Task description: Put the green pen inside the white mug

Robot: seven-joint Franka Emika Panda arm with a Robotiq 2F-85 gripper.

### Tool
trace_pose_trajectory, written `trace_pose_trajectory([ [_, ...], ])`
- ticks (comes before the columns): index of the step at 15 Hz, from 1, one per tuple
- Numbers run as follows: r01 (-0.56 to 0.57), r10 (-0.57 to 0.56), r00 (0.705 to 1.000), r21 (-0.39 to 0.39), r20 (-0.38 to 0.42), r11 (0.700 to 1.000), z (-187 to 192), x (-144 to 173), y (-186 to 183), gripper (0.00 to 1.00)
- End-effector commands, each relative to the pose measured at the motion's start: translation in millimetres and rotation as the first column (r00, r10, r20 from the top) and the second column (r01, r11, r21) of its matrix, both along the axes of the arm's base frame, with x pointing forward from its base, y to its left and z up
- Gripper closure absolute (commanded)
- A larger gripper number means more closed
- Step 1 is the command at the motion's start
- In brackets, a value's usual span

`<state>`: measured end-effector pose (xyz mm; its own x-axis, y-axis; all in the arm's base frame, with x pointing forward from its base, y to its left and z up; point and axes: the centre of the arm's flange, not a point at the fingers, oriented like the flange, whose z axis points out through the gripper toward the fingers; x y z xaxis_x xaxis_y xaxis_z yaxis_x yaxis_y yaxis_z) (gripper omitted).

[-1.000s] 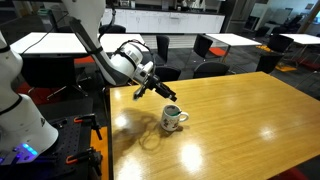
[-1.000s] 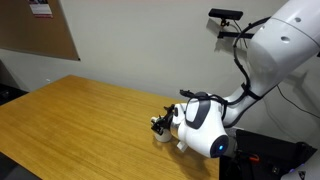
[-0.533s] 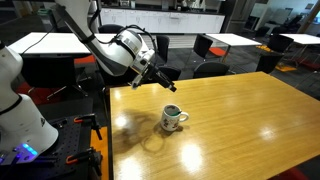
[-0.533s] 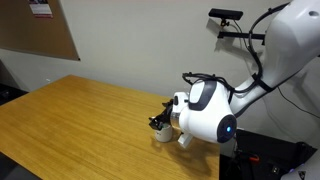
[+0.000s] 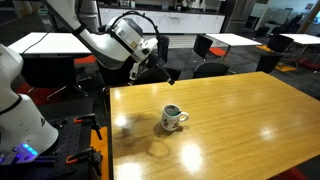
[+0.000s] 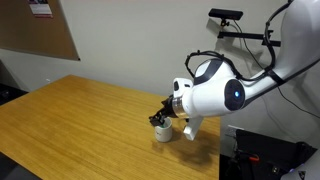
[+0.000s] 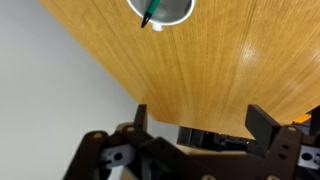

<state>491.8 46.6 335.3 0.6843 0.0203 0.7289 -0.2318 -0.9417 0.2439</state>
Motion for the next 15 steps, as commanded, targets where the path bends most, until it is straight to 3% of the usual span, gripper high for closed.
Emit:
trace_pose_trajectory([
  [1,-0.054,0.058,0.995,0.053,-0.080,0.997,29,-8,-8,0.00],
  [8,-0.178,0.236,0.945,0.248,-0.225,0.952,33,-16,-11,0.00],
  [15,-0.221,0.313,0.910,0.322,-0.273,0.921,43,-28,10,0.00],
])
